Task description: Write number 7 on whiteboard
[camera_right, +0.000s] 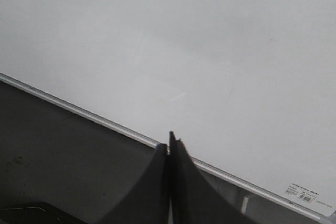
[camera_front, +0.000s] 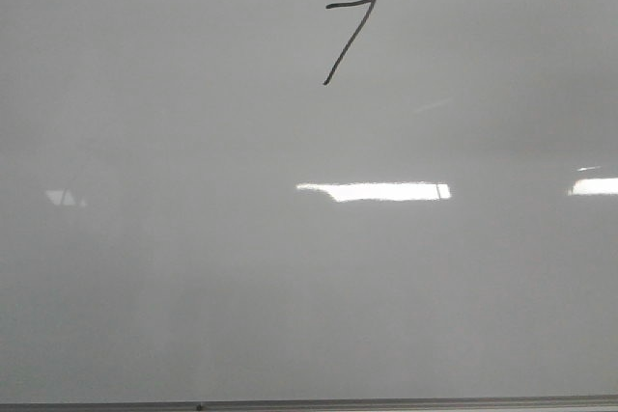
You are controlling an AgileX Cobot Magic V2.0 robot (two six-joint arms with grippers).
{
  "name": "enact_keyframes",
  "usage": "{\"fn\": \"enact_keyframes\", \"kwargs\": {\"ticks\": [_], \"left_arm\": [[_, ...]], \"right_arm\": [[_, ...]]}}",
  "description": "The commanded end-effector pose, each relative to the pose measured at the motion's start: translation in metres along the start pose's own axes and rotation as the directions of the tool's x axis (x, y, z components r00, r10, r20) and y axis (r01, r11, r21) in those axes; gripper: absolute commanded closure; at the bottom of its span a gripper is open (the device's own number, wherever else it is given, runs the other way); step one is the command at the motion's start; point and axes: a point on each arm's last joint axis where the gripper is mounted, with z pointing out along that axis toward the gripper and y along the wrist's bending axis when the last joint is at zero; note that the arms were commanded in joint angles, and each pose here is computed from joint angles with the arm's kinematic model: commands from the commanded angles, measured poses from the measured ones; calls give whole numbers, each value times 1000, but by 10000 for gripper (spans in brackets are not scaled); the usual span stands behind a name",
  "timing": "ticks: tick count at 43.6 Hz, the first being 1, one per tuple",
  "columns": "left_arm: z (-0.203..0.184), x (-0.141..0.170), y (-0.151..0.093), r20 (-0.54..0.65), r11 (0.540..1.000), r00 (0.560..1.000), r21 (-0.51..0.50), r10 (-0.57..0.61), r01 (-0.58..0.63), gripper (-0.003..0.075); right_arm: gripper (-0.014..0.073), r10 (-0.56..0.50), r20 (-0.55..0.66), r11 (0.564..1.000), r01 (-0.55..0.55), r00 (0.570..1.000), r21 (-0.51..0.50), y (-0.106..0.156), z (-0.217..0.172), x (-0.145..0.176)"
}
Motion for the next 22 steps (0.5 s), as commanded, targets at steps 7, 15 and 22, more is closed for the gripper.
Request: {"fn": "enact_keyframes", "kwargs": {"ticks": [7, 15, 22], "left_arm": [[-5, -12, -1, 90, 1000, 996, 6, -10, 10, 741], [-12, -8, 2, 128, 999, 991, -34, 27, -23, 741], [-13, 13, 13, 256, 981, 964, -194, 77, -27, 741]], "right_arm": [[713, -3, 72, 1000, 1, 997, 19, -2, -4, -10], [713, -3, 73, 1000, 1, 997, 19, -2, -4, -10], [713, -3, 73, 1000, 1, 997, 19, -2, -4, -10]]}}
